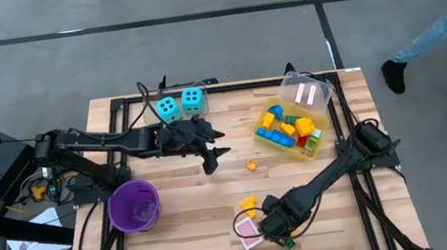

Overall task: Pick & Place Toys
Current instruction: Put the yellow game piece into the yellow bin

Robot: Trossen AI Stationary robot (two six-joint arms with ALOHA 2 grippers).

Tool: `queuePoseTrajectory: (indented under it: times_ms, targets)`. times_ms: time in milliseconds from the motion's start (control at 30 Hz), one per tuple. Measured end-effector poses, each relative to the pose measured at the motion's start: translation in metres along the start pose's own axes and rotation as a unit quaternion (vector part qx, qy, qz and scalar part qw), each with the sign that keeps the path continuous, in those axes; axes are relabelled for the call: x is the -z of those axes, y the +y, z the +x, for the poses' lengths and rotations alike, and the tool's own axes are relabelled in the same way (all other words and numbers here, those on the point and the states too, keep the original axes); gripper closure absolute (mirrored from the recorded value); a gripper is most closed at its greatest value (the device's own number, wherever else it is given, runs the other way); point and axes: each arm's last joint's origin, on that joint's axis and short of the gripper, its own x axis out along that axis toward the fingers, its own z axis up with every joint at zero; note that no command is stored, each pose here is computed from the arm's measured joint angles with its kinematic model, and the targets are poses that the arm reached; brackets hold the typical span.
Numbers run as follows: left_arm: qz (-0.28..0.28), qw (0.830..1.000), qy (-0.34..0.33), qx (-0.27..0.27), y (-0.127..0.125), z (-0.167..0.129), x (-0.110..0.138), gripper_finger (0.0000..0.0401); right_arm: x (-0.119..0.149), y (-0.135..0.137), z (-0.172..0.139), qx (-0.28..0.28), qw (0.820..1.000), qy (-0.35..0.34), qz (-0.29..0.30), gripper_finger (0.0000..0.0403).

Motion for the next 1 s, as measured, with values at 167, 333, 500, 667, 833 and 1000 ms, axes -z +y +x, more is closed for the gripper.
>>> queuePoseTrajectory:
  times_ms: [167,333,500,667,833,1000]
  targets:
    - [-0.004,1.000,0.002,0.001,0.005,-0.001,-0.001,0.0159,0.002,0.002,0.006,0.014,1.000,-0.014,-0.008,0.0081]
    - [-0.007,1.000,0.003,0.006,0.007,-0.001,-0.002,0.0159,0.007,0.004,0.012,0.010,0.999,-0.034,-0.023,0.0081]
    - [-0.011,1.000,0.003,0.006,0.007,-0.001,-0.002,0.0159,0.012,0.005,0.017,0.008,0.998,-0.040,-0.041,0.0081]
    - [-0.011,1.000,0.003,0.006,0.007,-0.001,-0.002,0.0159,0.016,0.004,0.022,0.020,0.996,-0.061,-0.056,0.0081]
    - [-0.012,1.000,0.003,0.006,0.007,-0.001,-0.002,0.0159,0.016,-0.002,0.036,0.018,0.996,-0.060,-0.056,0.0081]
    - [-0.024,1.000,0.003,0.006,0.007,-0.001,-0.002,0.0159,0.019,-0.006,0.046,0.017,0.996,-0.058,-0.058,0.0081]
